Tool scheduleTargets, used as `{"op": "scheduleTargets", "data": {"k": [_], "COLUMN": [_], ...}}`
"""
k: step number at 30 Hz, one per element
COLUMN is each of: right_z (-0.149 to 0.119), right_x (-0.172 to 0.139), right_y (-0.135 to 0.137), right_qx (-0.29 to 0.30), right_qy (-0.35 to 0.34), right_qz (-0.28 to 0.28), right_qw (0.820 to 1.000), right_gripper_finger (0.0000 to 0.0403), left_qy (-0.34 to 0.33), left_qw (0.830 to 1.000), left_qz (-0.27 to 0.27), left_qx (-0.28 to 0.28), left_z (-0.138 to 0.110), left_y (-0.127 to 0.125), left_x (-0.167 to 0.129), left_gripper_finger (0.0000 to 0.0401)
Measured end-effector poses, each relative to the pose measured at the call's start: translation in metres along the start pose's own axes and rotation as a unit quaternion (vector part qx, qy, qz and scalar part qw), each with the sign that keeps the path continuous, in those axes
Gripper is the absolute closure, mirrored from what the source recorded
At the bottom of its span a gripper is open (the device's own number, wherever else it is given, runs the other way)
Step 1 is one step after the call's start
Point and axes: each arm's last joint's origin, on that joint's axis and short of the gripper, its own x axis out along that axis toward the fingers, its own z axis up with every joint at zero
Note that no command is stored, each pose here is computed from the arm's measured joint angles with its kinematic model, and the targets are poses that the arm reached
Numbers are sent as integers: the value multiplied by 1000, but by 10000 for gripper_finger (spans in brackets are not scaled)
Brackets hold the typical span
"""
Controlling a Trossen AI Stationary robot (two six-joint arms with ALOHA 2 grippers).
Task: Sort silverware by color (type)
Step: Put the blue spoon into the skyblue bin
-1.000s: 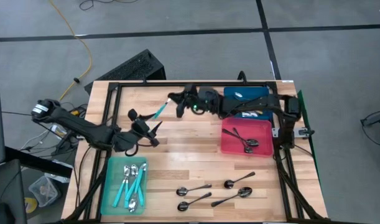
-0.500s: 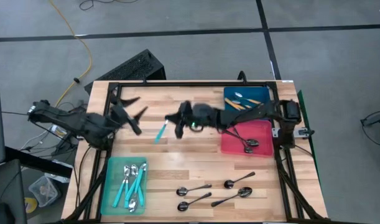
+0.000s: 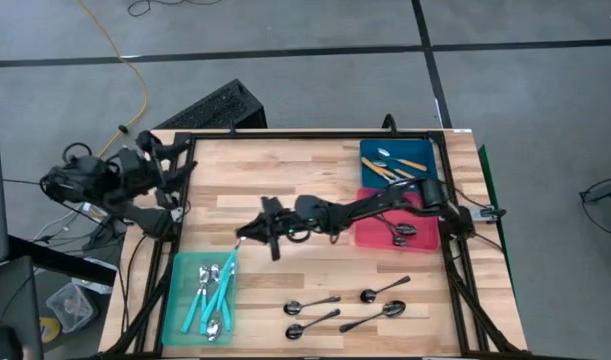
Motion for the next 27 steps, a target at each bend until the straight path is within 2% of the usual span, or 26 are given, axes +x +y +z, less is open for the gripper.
{"op": "scheduleTargets", "data": {"k": [6, 9, 14, 17, 22, 27], "right_z": [-12, -19, -48, -58, -80, -81], "right_x": [41, 57, 81, 93, 95, 93], "right_y": [1, -7, -22, -26, -36, -40], "right_qx": [1, -14, 2, -8, -3, -10], "right_qy": [32, 48, 112, 122, 134, 163], "right_qz": [41, 35, 40, 54, 52, 33], "right_qw": [999, 998, 993, 991, 990, 986], "right_gripper_finger": [369, 369, 369, 369, 369, 369], "left_qy": [-2, 10, 24, 23, 26, 33], "left_qw": [1000, 1000, 1000, 1000, 999, 999], "left_qz": [6, 10, 9, 9, 9, 8], "left_qx": [-12, -2, 11, 13, 18, 24], "left_z": [1, -2, -6, -6, -6, -8], "left_y": [4, 3, 3, 3, 3, 2], "left_x": [-4, -4, -3, -3, -3, -3], "left_gripper_finger": [188, 188, 188, 188, 188, 188]}}
